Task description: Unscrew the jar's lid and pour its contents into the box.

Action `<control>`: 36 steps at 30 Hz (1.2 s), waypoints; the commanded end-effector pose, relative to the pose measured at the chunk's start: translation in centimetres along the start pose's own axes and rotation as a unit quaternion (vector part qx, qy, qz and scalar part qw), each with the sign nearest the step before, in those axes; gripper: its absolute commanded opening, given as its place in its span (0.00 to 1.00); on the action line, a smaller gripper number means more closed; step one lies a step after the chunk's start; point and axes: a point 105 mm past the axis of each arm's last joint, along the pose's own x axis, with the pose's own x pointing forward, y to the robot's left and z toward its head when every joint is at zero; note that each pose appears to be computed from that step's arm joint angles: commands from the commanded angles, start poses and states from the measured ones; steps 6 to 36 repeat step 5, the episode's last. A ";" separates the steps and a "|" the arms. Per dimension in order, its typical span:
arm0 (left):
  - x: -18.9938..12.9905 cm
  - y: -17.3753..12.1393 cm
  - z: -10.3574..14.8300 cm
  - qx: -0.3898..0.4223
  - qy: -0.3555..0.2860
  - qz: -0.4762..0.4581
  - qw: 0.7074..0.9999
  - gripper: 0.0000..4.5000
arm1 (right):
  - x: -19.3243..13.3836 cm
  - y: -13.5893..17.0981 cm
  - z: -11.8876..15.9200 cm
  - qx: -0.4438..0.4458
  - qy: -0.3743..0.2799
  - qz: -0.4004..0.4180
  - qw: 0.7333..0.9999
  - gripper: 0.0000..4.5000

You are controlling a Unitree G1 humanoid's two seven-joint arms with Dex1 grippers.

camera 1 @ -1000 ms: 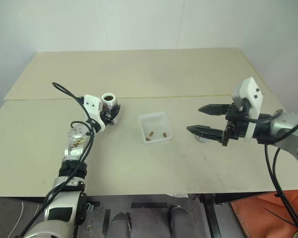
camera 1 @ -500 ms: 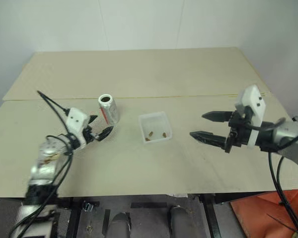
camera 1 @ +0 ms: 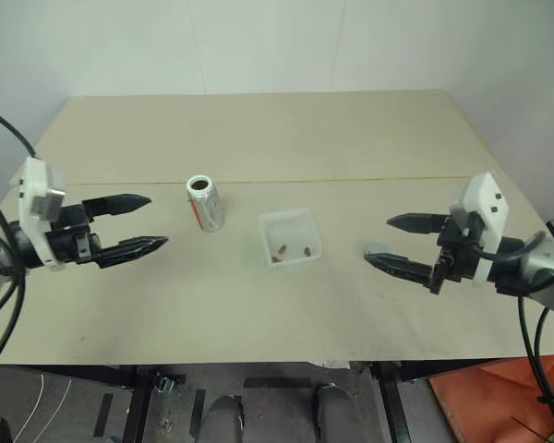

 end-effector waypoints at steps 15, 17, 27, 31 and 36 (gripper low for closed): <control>-1.0 -1.2 1.1 0.004 0.005 0.028 1.000 0.99 | 1.1 0.0 1.1 -0.019 -0.036 0.003 0.999 1.00; -1.0 -1.2 1.1 0.004 0.005 0.028 1.000 0.99 | 1.1 0.0 1.1 -0.019 -0.036 0.003 0.999 1.00; -1.0 -1.2 1.1 0.004 0.005 0.028 1.000 0.99 | 1.1 0.0 1.1 -0.019 -0.036 0.003 0.999 1.00; -1.0 -1.2 1.1 0.004 0.005 0.028 1.000 0.99 | 1.1 0.0 1.1 -0.019 -0.036 0.003 0.999 1.00; -1.0 -1.2 1.1 0.004 0.005 0.028 1.000 0.99 | 1.1 0.0 1.1 -0.019 -0.036 0.003 0.999 1.00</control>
